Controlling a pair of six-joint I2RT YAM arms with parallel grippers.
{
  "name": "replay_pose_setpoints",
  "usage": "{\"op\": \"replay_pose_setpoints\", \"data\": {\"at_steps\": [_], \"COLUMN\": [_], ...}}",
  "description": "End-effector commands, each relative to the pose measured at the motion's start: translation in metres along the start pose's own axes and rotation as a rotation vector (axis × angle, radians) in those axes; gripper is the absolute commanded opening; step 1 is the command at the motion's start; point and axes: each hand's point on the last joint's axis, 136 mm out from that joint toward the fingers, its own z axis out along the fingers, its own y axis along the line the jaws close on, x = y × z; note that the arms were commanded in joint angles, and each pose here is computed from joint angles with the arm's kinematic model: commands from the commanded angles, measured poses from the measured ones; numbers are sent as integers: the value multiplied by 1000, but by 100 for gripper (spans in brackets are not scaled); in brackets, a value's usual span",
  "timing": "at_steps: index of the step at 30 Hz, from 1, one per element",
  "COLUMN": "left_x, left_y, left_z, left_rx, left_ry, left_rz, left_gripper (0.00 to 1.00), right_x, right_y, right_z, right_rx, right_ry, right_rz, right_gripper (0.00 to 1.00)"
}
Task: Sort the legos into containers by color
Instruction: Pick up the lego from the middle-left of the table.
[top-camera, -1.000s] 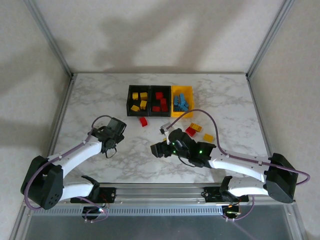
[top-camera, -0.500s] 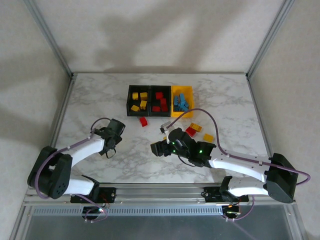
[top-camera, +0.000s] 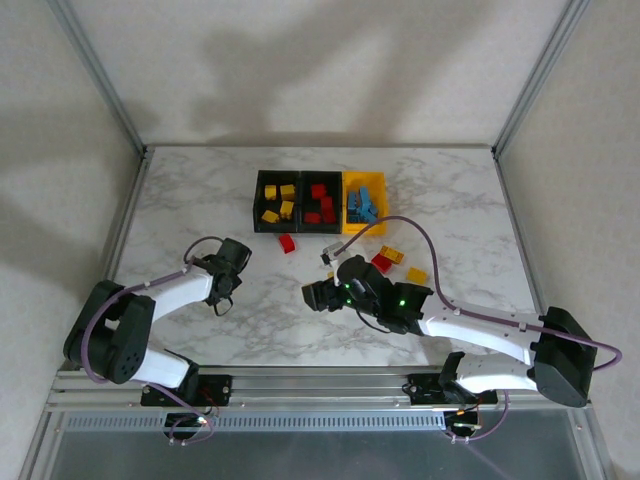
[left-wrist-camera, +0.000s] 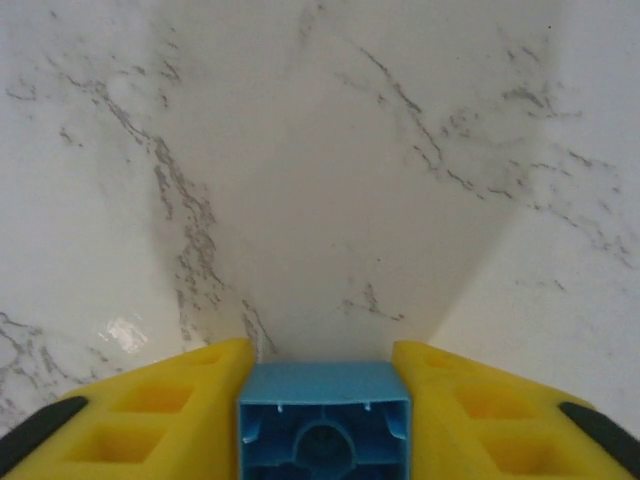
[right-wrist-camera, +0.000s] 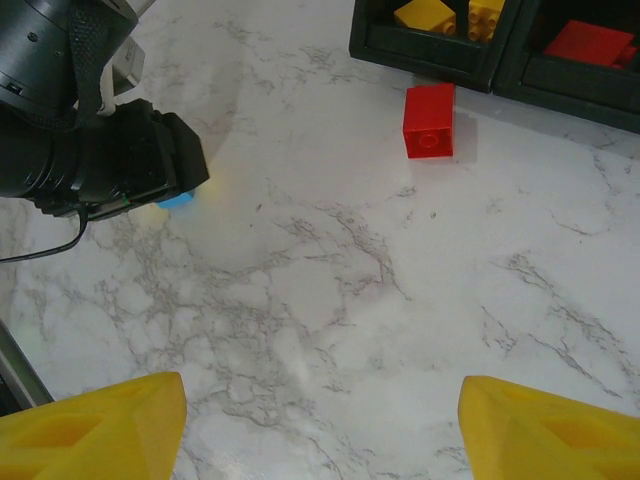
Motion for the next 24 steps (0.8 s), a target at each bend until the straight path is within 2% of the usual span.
{"op": "replay_pose_setpoints", "data": {"at_steps": [1, 9, 13, 24], "left_x": [4, 2, 6, 25], "left_y": [2, -45, -85, -212], "left_z": [2, -26, -47, -96], "left_rx": [8, 149, 236, 416], "left_ry": [21, 33, 28, 24], "left_rz": [-1, 42, 77, 204], "left_gripper": [35, 37, 36, 36], "right_x": [-13, -17, -24, -21], "right_y": [3, -14, -32, -104], "right_z": [-9, -20, -33, -69], "right_rx": [10, 9, 45, 279], "right_ry": [-41, -58, -94, -127], "right_rz": [-11, 63, 127, 338], "right_gripper": [72, 73, 73, 73]}}
